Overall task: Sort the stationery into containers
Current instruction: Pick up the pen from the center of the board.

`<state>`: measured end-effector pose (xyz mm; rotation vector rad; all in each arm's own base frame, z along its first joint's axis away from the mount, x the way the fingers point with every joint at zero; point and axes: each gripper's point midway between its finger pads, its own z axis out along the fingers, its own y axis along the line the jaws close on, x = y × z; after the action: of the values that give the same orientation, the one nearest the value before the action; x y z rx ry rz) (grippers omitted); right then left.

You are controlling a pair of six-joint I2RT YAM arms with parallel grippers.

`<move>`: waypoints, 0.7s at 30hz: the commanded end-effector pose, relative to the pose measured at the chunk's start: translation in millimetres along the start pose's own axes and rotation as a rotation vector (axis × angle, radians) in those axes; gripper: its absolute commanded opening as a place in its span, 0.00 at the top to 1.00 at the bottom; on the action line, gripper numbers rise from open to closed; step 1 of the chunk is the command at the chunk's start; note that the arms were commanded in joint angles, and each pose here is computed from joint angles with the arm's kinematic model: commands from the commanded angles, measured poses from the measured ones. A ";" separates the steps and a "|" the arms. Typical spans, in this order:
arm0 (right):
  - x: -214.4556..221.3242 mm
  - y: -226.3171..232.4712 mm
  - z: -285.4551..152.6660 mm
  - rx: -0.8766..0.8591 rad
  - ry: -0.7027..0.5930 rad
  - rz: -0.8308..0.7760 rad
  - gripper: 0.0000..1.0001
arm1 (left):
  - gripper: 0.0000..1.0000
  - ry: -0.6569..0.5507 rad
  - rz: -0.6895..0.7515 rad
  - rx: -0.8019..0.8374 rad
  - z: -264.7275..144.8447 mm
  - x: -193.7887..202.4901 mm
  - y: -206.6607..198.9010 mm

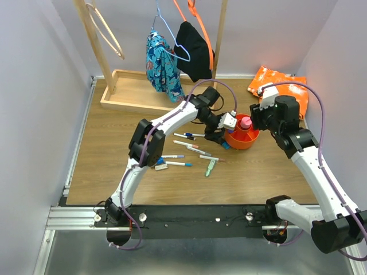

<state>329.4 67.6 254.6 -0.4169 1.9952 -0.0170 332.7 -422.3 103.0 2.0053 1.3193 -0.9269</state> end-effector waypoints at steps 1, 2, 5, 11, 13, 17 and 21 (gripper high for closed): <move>15.0 -1.1 0.7 0.004 0.033 0.019 0.41 | 0.27 0.002 -0.078 0.095 9.3 4.3 -8.0; 14.6 -1.9 1.4 0.006 0.029 0.021 0.41 | 0.27 0.003 -0.109 0.093 13.9 7.3 -6.6; 15.4 -0.4 4.3 -0.003 0.028 0.025 0.41 | 0.27 0.001 -0.127 0.074 18.0 9.5 -0.5; 18.0 0.3 9.4 -0.014 0.026 0.040 0.41 | 0.24 0.031 -0.208 0.019 26.6 21.2 12.1; 21.7 0.3 11.2 -0.015 0.032 0.046 0.41 | 0.23 0.037 -0.250 0.002 29.7 25.0 15.2; 24.7 0.0 13.1 -0.014 0.030 0.055 0.41 | 0.22 0.029 -0.333 -0.043 38.1 30.8 26.7; 28.4 -0.6 12.2 -0.011 0.036 0.062 0.40 | 0.21 0.039 -0.376 -0.057 43.4 36.0 28.5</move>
<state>328.8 59.9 227.6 -0.3856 2.0490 -0.0020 347.9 -438.1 56.2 1.8515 1.6793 -1.0281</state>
